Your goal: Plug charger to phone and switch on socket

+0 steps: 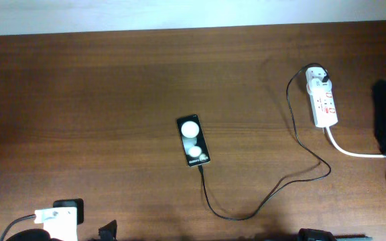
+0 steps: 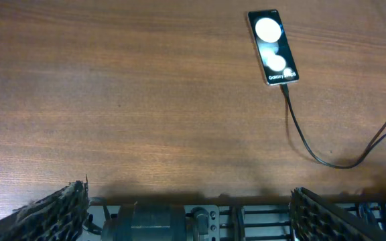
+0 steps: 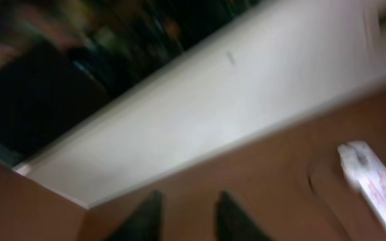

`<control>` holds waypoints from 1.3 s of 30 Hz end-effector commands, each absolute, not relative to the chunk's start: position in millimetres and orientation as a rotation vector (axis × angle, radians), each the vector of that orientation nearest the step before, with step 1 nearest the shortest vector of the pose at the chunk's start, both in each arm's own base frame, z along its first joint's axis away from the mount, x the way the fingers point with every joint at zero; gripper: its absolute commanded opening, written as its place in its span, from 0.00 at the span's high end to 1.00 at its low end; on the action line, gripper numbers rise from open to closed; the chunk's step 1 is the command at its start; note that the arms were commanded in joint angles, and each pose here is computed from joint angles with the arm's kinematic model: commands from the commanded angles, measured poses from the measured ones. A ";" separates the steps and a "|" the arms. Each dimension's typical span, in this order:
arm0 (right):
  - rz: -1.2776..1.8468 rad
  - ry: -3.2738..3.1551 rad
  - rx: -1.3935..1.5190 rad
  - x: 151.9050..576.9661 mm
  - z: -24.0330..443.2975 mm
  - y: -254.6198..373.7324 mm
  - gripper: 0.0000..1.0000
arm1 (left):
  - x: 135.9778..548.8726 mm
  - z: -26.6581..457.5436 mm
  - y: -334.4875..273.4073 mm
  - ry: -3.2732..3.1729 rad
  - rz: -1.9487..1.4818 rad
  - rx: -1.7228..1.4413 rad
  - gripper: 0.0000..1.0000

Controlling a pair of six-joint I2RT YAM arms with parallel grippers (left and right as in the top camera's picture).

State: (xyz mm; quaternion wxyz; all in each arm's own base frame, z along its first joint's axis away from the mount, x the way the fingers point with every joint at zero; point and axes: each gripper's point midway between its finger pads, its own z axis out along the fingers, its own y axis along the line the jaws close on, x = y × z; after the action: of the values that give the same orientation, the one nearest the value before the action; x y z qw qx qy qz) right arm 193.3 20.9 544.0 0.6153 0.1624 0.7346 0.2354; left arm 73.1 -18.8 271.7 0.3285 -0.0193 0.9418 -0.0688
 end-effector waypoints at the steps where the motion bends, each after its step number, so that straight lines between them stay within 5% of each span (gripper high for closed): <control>1: 0.605 1.468 0.277 144.8 595.1 35.3 0.58 | 72.5 272.2 -19.6 2.460 -0.180 -0.033 0.01; 5: 0.697 1.311 0.277 114.5 627.6 40.9 0.50 | 72.5 272.2 -19.6 2.460 -0.180 -0.033 0.01; 12: 0.845 1.396 0.182 103.1 610.0 61.0 0.46 | 72.5 272.2 -19.6 2.460 -0.180 -0.033 0.01; 26: 0.830 0.962 0.094 -32.7 555.8 35.9 0.35 | 72.5 272.2 -19.6 2.460 -0.180 -0.033 0.01; 39: 0.827 0.844 0.060 -83.6 547.5 30.8 0.29 | 72.5 272.2 -19.6 2.460 -0.180 -0.033 0.01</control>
State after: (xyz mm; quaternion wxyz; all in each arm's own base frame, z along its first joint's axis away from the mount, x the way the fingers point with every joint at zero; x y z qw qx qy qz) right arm -63.2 35.5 550.9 0.8192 0.0303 0.4212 0.3881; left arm 73.1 -19.4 271.8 0.3284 -0.0188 0.9418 -0.0702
